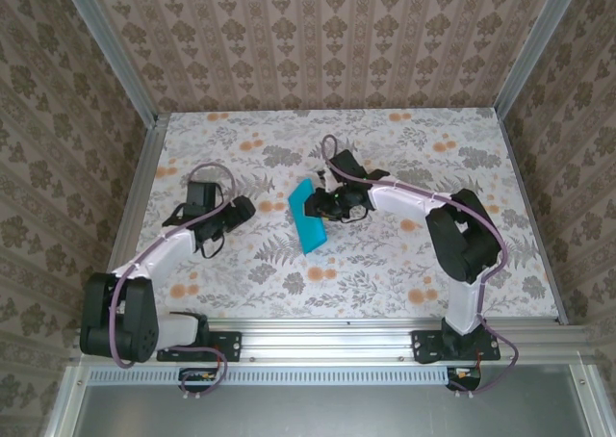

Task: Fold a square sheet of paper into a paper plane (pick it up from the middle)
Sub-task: Fold the square sheet of paper in half at the center of the table, then hold the square sheet of paper at the center of the table.

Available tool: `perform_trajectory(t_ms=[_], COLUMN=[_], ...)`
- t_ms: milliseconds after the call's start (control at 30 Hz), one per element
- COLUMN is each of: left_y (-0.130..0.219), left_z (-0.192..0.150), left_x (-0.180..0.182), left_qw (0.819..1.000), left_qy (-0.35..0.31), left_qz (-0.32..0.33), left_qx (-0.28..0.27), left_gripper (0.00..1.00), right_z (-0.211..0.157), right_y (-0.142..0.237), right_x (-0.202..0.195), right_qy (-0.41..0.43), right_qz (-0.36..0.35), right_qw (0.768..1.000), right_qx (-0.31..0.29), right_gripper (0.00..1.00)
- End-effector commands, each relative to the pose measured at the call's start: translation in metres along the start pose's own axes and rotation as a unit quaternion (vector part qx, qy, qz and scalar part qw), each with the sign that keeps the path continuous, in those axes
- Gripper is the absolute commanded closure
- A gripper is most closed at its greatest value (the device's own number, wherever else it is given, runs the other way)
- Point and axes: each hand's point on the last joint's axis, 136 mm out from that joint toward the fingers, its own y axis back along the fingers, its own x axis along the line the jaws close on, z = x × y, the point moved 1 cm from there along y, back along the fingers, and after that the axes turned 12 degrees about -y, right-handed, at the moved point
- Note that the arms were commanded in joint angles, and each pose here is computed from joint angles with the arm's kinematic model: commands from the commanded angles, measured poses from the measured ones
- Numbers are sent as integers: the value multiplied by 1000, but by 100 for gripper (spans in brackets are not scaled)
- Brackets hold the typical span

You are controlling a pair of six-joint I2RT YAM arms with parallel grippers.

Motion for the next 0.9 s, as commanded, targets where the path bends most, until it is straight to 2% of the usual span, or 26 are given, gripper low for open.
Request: perform_trajectory(t_ms=[0, 200, 400, 500, 667, 767, 867], left_y=[-11, -33, -57, -64, -82, -94, -102], left_z=[-6, -23, -34, -36, -38, -39, -40], left_x=[-26, -67, -108, -127, -146, -146, -141], left_qw=[998, 993, 984, 981, 978, 980, 983], left_qy=[-7, -31, -46, -61, -76, -75, -75], left_qz=[-58, -107, -155, -168, -174, -160, -139], left_qx=[11, 41, 68, 73, 87, 93, 99], left_gripper=[18, 33, 53, 60, 75, 86, 91], right_z=[7, 17, 17, 15, 14, 14, 13], right_y=[-10, -20, -24, -26, -27, -27, -28], right_x=[-6, -34, -56, -62, -66, -67, -67], right_qy=[-20, -43, -53, -55, -59, -60, -62], right_qz=[21, 6, -31, -41, -46, -47, -48], right_qw=[1000, 999, 998, 997, 997, 997, 997], right_qx=[-3, -17, -19, -17, -12, -12, -10], right_gripper=[66, 66, 65, 65, 65, 65, 65])
